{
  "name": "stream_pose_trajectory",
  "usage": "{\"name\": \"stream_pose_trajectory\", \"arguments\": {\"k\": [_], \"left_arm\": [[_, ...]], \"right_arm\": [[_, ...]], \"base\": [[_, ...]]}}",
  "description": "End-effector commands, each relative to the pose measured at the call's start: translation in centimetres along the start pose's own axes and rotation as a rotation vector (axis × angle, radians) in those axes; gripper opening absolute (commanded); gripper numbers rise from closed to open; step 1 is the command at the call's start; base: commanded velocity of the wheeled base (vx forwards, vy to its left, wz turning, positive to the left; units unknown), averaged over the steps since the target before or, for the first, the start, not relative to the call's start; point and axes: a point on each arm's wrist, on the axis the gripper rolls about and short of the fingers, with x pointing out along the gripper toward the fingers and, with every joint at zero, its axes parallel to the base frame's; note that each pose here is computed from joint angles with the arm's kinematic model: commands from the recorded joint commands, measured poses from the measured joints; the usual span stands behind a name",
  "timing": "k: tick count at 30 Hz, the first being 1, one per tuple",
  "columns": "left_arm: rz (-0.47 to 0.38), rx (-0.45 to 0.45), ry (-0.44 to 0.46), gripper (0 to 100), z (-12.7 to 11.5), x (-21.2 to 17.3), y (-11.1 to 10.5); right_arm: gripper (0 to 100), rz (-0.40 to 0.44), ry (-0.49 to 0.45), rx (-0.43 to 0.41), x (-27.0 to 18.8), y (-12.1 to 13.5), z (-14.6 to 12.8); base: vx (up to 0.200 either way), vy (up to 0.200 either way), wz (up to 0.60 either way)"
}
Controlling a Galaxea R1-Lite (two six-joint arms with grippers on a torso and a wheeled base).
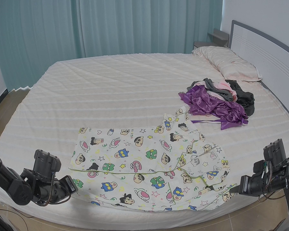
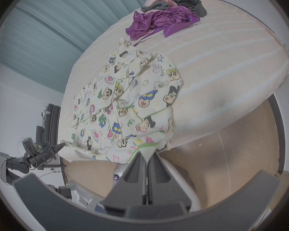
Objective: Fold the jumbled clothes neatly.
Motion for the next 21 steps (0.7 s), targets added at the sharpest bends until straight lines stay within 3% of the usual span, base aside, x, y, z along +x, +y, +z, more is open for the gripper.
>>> {"name": "stream_pose_trajectory", "arguments": {"k": [1, 9, 21], "left_arm": [[0.028, -0.049, -0.006, 0, 1.8, 2.3, -0.5], [0.008, -0.121, -0.035, 0, 4.7, 3.9, -0.9], [-0.006, -0.138, -0.026, 0, 6.6, 7.5, -2.7]], "right_arm": [[0, -0.022, 0.011, 0.028, 1.9, 0.5, 2.1], [0, -0.017, -0.028, 0.047, 3.7, 1.4, 5.2], [0, 0.034, -0.121, 0.116, 7.2, 2.0, 8.4]], "base": [[0.0, 0.0, 0.0], [0.0, 0.0, 0.0], [0.0, 0.0, 0.0]]}}
